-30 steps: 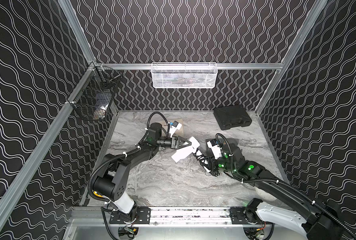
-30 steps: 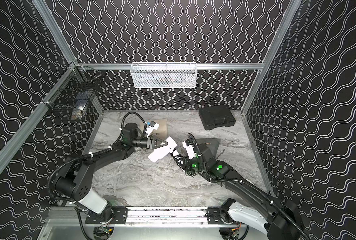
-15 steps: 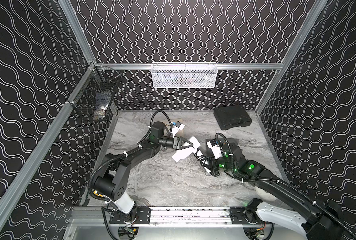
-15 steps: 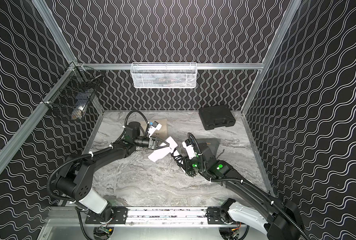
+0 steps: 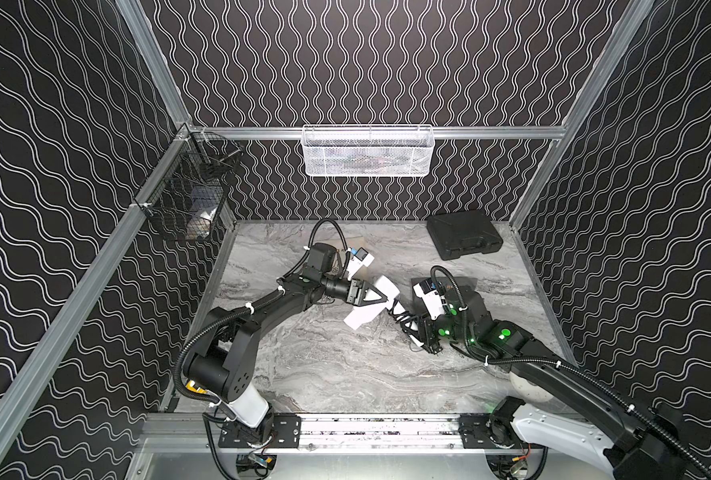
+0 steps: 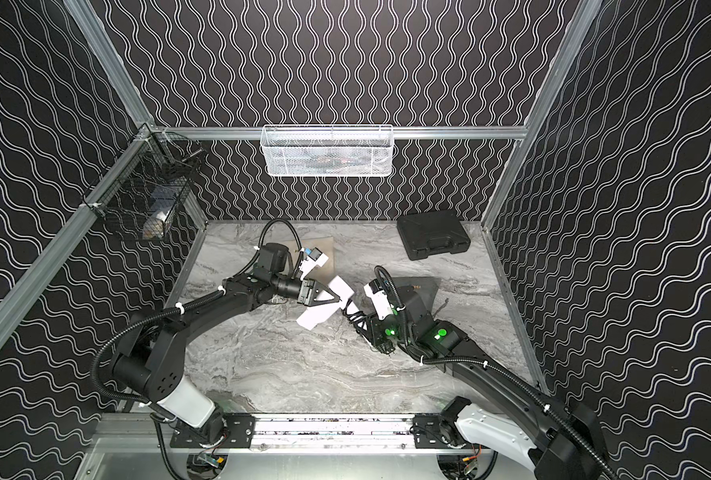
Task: Pack away hair dryers
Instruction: Fold the hair dryer.
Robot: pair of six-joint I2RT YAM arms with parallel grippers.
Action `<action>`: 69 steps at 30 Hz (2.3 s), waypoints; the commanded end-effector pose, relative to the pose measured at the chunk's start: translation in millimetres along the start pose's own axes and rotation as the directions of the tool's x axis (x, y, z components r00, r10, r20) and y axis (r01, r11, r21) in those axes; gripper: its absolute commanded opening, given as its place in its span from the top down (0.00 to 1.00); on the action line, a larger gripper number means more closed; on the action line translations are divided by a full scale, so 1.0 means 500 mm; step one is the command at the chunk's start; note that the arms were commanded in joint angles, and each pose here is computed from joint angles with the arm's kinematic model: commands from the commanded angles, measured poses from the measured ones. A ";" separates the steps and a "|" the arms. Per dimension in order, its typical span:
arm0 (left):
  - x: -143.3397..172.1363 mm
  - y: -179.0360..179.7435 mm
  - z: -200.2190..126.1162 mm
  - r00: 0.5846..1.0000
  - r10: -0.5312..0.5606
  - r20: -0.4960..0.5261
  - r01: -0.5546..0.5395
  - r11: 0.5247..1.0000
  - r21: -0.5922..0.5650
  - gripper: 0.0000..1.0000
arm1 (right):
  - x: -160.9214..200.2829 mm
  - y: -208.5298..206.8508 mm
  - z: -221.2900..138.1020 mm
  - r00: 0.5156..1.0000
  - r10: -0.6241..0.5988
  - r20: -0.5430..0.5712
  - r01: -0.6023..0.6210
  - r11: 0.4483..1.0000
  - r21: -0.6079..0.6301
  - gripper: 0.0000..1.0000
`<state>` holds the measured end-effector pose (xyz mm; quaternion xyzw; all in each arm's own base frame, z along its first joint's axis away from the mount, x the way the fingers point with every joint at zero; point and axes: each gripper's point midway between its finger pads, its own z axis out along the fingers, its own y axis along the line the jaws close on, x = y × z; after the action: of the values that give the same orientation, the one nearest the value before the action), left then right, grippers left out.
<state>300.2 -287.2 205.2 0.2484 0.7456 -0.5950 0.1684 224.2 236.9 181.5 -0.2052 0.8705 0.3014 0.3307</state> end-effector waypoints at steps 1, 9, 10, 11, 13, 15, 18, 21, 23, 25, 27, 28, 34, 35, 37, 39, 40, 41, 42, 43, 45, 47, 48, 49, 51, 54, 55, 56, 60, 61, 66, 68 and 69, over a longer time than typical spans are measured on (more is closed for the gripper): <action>0.024 -0.058 0.007 0.997 0.032 -0.066 -0.022 0.990 0.137 0.29 | -0.094 0.039 -0.011 0.984 -0.039 0.174 0.051 0.997 -0.066 1.00; 0.021 -0.066 0.008 0.997 0.042 -0.061 -0.033 0.991 0.132 0.53 | -0.105 0.041 -0.012 0.980 -0.035 0.194 0.050 0.996 -0.071 0.99; 0.018 -0.068 0.007 0.997 0.046 -0.055 -0.038 0.991 0.131 0.57 | -0.104 0.039 -0.010 0.981 -0.033 0.191 0.047 0.997 -0.069 0.99; 0.014 -0.073 0.007 0.998 0.050 -0.049 -0.043 0.990 0.133 0.60 | -0.103 0.038 -0.011 0.981 -0.033 0.192 0.046 0.997 -0.066 0.99; 0.005 -0.077 0.005 0.998 0.051 -0.032 -0.046 0.990 0.130 0.65 | -0.101 0.034 -0.011 0.981 -0.029 0.191 0.040 0.998 -0.057 0.96; -0.007 -0.084 0.002 0.998 0.056 -0.008 -0.054 0.991 0.126 0.71 | -0.100 0.025 -0.010 0.982 -0.018 0.190 0.026 0.999 -0.037 0.86; -0.025 -0.087 -0.002 0.998 0.055 0.021 -0.057 0.993 0.105 0.79 | -0.092 0.000 -0.006 0.986 0.015 0.166 -0.016 1.000 0.006 0.58; -0.038 -0.078 -0.007 0.999 0.043 0.034 -0.045 0.997 0.056 0.86 | -0.085 -0.016 -0.006 0.989 0.047 0.137 -0.047 0.999 0.001 0.37; -0.047 -0.067 -0.014 0.998 0.051 0.042 -0.051 0.999 0.003 0.89 | -0.083 -0.021 -0.008 0.989 0.058 0.134 -0.057 0.998 -0.011 0.30; -0.054 -0.061 -0.019 0.997 0.061 0.050 -0.059 0.998 -0.033 0.91 | -0.081 -0.019 -0.009 0.990 0.055 0.133 -0.052 0.998 -0.023 0.26; -0.062 -0.063 -0.025 0.996 0.070 0.058 -0.068 0.997 -0.037 0.91 | -0.077 -0.022 -0.009 0.990 0.047 0.132 -0.045 0.999 -0.021 0.24; -0.065 -0.063 -0.029 0.996 0.069 0.061 -0.067 0.997 -0.038 0.91 | -0.075 -0.024 -0.009 0.991 0.043 0.128 -0.041 0.999 -0.019 0.24; -0.085 -0.034 -0.066 0.996 0.047 0.081 -0.040 0.996 -0.084 0.93 | -0.061 -0.029 -0.018 0.994 0.027 0.108 -0.024 0.999 -0.028 0.24; -0.089 -0.031 -0.072 0.995 0.049 0.082 -0.041 0.995 -0.091 0.93 | -0.060 -0.031 -0.021 0.994 0.024 0.109 -0.022 0.999 -0.026 0.24; -0.093 -0.032 -0.076 0.995 0.063 0.077 -0.054 0.993 -0.106 0.93 | -0.062 -0.031 -0.028 0.993 0.020 0.118 -0.017 0.999 -0.031 0.24; -0.095 -0.035 -0.078 0.995 0.080 0.061 -0.073 0.991 -0.113 0.93 | -0.067 -0.026 -0.034 0.992 0.019 0.128 -0.013 0.999 -0.049 0.24; -0.095 -0.037 -0.078 0.995 0.082 0.056 -0.075 0.991 -0.111 0.93 | -0.068 -0.023 -0.034 0.992 0.017 0.127 -0.010 0.998 -0.059 0.25; -0.095 -0.038 -0.078 0.995 0.083 0.054 -0.077 0.991 -0.111 0.93 | -0.069 -0.021 -0.034 0.992 0.018 0.128 -0.009 0.998 -0.066 0.25; -0.094 -0.038 -0.079 0.995 0.087 0.054 -0.081 0.990 -0.114 0.93 | -0.070 -0.019 -0.033 0.992 0.020 0.125 -0.011 0.997 -0.075 0.25; -0.094 -0.039 -0.080 0.994 0.091 0.054 -0.084 0.990 -0.117 0.93 | -0.069 -0.017 -0.031 0.993 0.024 0.119 -0.014 0.996 -0.084 0.25; -0.092 -0.041 -0.080 0.994 0.096 0.055 -0.089 0.989 -0.117 0.92 | -0.066 -0.013 -0.022 0.994 0.028 0.101 -0.018 0.995 -0.101 0.26; -0.093 -0.040 -0.082 0.994 0.098 0.058 -0.090 0.988 -0.126 0.92 | -0.060 -0.009 -0.015 0.997 0.034 0.075 -0.025 0.993 -0.118 0.29; -0.092 -0.040 -0.082 0.993 0.101 0.059 -0.092 0.987 -0.130 0.92 | -0.060 -0.007 -0.011 0.997 0.039 0.067 -0.030 0.991 -0.128 0.31; -0.093 -0.040 -0.083 0.993 0.104 0.059 -0.095 0.987 -0.132 0.92 | -0.060 -0.003 -0.009 0.997 0.041 0.064 -0.032 0.990 -0.138 0.34; -0.093 -0.042 -0.083 0.992 0.107 0.064 -0.098 0.986 -0.132 0.93 | -0.063 0.003 -0.005 0.997 0.051 0.064 -0.040 0.986 -0.164 0.40; -0.096 -0.045 -0.085 0.989 0.121 0.079 -0.110 0.984 -0.138 0.94 | -0.063 0.013 0.004 0.997 0.065 0.050 -0.054 0.978 -0.202 0.47; -0.096 -0.046 -0.086 0.988 0.127 0.086 -0.114 0.983 -0.144 0.95 | -0.062 0.017 0.008 0.996 0.073 0.042 -0.062 0.975 -0.214 0.49; -0.096 -0.046 -0.087 0.987 0.132 0.091 -0.118 0.982 -0.150 0.96 | -0.062 0.020 0.011 0.996 0.082 0.034 -0.072 0.971 -0.228 0.50; -0.098 -0.050 -0.090 0.983 0.151 0.107 -0.131 0.977 -0.171 1.00 | -0.063 0.035 0.018 0.994 0.109 0.018 -0.100 0.955 -0.278 0.53; -0.101 -0.048 -0.092 0.981 0.153 0.116 -0.130 0.975 -0.181 1.00 | -0.063 0.038 0.020 0.993 0.116 0.015 -0.107 0.952 -0.286 0.53; -0.123 -0.038 -0.101 0.968 0.167 0.185 -0.119 0.962 -0.244 1.00 | -0.059 0.057 0.030 0.991 0.136 -0.001 -0.129 0.940 -0.316 0.56; -0.134 -0.040 -0.103 0.959 0.182 0.216 -0.122 0.957 -0.263 1.00 | -0.057 0.069 0.037 0.990 0.142 -0.008 -0.137 0.935 -0.328 0.58; -0.137 -0.040 -0.103 0.956 0.188 0.226 -0.123 0.954 -0.273 1.00 | -0.057 0.074 0.040 0.989 0.146 -0.013 -0.143 0.932 -0.332 0.60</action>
<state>320.6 -249.7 238.6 0.2019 0.7961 -0.5163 0.2428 245.3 266.2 194.7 -0.1842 0.8343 0.4251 0.2987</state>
